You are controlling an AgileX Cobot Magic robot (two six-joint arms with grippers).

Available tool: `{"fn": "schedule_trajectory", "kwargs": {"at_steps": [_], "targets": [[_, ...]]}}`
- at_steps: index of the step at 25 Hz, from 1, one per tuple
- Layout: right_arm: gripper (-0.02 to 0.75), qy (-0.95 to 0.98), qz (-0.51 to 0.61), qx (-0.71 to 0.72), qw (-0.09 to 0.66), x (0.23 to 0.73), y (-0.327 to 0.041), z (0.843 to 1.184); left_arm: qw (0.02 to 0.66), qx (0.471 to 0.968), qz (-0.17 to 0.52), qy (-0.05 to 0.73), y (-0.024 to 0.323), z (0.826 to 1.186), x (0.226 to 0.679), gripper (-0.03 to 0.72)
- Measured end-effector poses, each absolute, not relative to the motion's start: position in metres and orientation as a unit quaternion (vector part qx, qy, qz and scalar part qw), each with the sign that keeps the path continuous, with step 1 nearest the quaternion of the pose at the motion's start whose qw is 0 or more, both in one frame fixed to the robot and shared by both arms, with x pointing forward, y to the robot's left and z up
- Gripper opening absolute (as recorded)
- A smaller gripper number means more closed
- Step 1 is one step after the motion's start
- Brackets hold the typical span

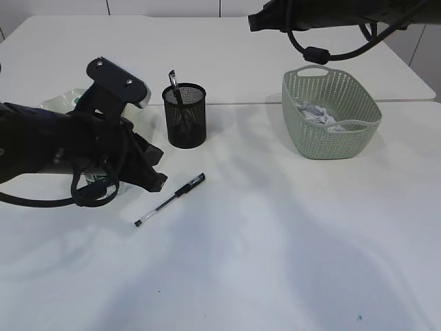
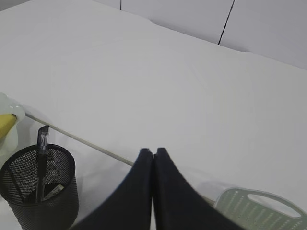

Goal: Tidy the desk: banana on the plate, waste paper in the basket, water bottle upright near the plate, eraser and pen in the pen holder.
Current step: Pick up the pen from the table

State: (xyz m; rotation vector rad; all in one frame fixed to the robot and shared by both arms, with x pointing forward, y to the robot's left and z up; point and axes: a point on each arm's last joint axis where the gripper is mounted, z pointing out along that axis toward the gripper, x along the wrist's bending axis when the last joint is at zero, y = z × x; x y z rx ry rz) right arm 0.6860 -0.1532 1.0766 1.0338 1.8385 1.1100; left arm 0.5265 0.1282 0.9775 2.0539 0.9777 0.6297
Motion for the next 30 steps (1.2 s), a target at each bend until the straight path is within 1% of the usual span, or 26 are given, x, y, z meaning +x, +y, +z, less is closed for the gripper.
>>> {"fn": "schedule_trajectory", "kwargs": {"at_steps": [5,13,19,22,26,30], "targets": [[-0.016,0.717,0.431,0.409,0.366,0.688,-0.154,1.072,0.369,0.811,0.244,0.383,0.124,0.979,0.534,-0.018],[-0.016,0.718,0.431,0.416,0.356,0.689,-0.154,1.069,0.340,0.823,0.230,0.392,0.127,0.975,0.532,-0.018],[-0.016,0.719,0.431,0.421,0.346,0.688,-0.153,1.067,0.334,0.826,0.227,0.393,0.127,0.974,0.531,0.008],[-0.016,0.722,0.429,0.422,0.341,0.687,-0.153,1.066,0.334,0.826,0.227,0.393,0.127,0.974,0.531,0.029],[-0.016,0.721,0.431,0.424,0.339,0.687,-0.153,1.066,0.334,0.826,0.226,0.394,0.127,0.974,0.531,0.078],[-0.016,0.719,0.432,0.427,0.336,0.687,-0.153,1.066,0.335,0.821,0.219,0.407,0.127,0.974,0.531,0.158]]}}
